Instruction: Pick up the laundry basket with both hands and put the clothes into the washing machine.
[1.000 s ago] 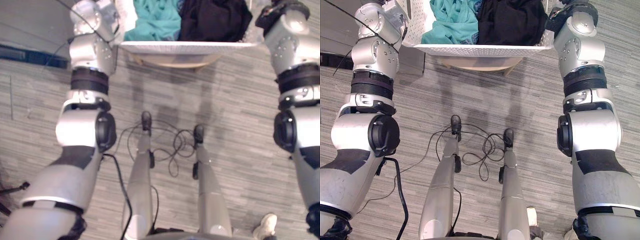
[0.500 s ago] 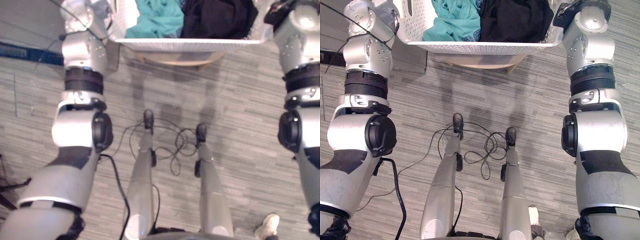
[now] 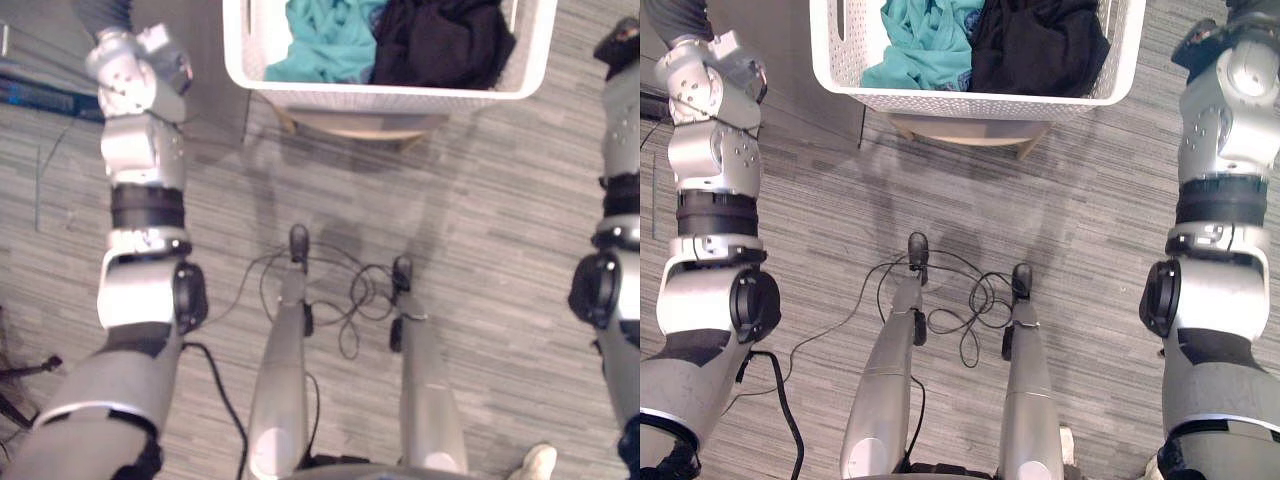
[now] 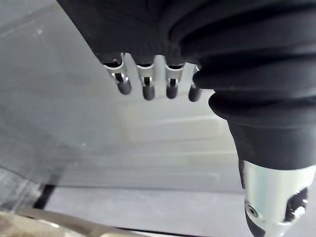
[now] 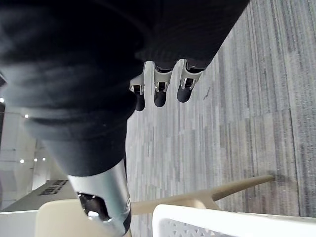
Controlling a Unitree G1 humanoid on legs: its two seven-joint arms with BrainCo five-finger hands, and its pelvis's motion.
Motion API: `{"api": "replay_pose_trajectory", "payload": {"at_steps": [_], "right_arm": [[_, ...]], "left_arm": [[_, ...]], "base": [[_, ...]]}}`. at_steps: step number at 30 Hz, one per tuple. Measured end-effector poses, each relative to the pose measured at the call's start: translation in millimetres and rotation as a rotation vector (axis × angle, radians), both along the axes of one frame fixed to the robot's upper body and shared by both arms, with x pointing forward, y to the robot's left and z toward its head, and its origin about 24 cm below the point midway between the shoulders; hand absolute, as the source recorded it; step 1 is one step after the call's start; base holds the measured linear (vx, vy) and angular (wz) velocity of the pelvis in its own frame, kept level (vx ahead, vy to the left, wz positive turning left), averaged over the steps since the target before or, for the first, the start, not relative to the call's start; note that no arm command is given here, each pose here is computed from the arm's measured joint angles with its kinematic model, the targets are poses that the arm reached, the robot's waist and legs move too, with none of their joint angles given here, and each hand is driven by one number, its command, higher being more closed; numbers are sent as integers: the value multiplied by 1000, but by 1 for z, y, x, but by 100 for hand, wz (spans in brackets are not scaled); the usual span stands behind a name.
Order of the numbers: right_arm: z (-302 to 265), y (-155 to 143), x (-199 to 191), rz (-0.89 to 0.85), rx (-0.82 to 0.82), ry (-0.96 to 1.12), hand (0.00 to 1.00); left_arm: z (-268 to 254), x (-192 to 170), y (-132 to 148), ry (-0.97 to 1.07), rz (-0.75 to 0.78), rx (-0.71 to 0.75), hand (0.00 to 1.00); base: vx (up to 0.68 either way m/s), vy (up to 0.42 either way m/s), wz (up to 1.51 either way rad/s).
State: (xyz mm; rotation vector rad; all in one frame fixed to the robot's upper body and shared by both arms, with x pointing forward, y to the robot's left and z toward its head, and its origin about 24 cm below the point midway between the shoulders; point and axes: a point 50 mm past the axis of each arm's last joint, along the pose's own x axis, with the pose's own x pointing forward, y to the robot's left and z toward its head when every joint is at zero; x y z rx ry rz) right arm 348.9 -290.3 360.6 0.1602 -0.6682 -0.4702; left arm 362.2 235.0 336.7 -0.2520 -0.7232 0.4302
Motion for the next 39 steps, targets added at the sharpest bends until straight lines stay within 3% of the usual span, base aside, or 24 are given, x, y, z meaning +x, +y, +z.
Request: {"api": "replay_pose_trajectory", "payload": {"at_steps": [5, 12, 21, 25, 31, 36, 39], "right_arm": [[-43, -22, -47, -141, -72, -63, 0], [-136, -45, -135, -406, -196, 69, 0], [-268, -5, -175, -206, -107, 530, 0], [-302, 17, -188, -94, -38, 649, 0], [-385, 44, -213, -8, 207, 931, 0], [-452, 63, -243, 25, 433, 1184, 0], [-503, 75, -282, 5, 619, 1435, 0]], "left_arm": [[-43, -40, 20, -65, 90, 49, 0], [-138, -114, 48, 7, 272, -78, 0], [-229, -169, 38, 293, 284, -166, 0], [-253, -183, 29, 409, 285, -150, 0], [-322, -199, 21, 734, 297, -198, 0], [-402, -221, 6, 1097, 241, -330, 0], [-464, -261, -16, 1415, 192, -466, 0]], "base": [[32, -33, 9], [7, -16, 5], [90, -13, 6], [69, -15, 6], [33, -16, 7], [11, -11, 7], [10, 4, 6]]}}
